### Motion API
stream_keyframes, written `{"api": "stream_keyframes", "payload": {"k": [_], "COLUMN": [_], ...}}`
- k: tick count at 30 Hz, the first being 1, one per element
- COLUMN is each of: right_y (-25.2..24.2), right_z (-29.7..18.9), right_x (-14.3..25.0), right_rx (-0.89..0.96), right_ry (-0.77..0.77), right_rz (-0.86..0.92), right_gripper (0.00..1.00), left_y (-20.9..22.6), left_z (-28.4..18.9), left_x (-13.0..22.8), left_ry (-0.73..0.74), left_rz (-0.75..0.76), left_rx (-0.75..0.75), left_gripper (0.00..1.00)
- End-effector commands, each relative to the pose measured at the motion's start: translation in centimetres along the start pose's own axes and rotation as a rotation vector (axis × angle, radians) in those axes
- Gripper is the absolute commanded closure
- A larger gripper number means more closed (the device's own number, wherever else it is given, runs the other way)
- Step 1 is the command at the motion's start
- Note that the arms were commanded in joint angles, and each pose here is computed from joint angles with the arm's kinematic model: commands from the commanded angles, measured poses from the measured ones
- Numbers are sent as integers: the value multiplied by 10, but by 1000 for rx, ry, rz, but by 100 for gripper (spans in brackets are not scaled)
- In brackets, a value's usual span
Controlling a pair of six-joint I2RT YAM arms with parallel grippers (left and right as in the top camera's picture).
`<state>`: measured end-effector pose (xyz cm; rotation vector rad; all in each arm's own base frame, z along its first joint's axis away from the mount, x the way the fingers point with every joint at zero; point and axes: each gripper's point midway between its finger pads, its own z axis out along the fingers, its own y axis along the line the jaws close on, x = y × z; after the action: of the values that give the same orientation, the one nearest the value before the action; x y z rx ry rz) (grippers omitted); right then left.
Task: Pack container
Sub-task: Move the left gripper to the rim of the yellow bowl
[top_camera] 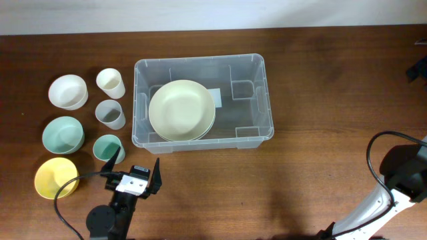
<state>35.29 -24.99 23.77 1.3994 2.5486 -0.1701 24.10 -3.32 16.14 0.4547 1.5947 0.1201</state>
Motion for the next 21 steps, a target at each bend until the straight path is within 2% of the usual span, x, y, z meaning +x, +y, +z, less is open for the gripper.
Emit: {"api": "stream_keyframes", "payload": {"k": [1, 4, 7, 11, 15, 18, 21], "right_y": [-3, -3, -3, -3, -3, -3, -3], "right_z": [0, 0, 0, 0, 0, 0, 0], "right_x": [0, 0, 0, 0, 0, 0, 0], "right_rx": [19, 19, 19, 19, 19, 19, 19], "right_ry": [-5, -5, -5, -5, -5, -5, -5], "right_rz": [3, 3, 3, 3, 3, 3, 3], "right_gripper": [1, 1, 1, 1, 1, 1, 1], "left_y": [-1, 0, 14, 49, 94, 140, 160], "left_z": [0, 0, -3, -11, -22, -23, -10], "left_x": [0, -8, -31, -52, -66, -113, -153], "left_ry": [-5, -39, -124, -173, -133, -98, -96], "left_rz": [9, 16, 32, -59, -150, -149, -140], "left_rx": [8, 2, -59, -228, -426, -525, -496], "left_gripper": [1, 1, 1, 0, 0, 0, 0]}}
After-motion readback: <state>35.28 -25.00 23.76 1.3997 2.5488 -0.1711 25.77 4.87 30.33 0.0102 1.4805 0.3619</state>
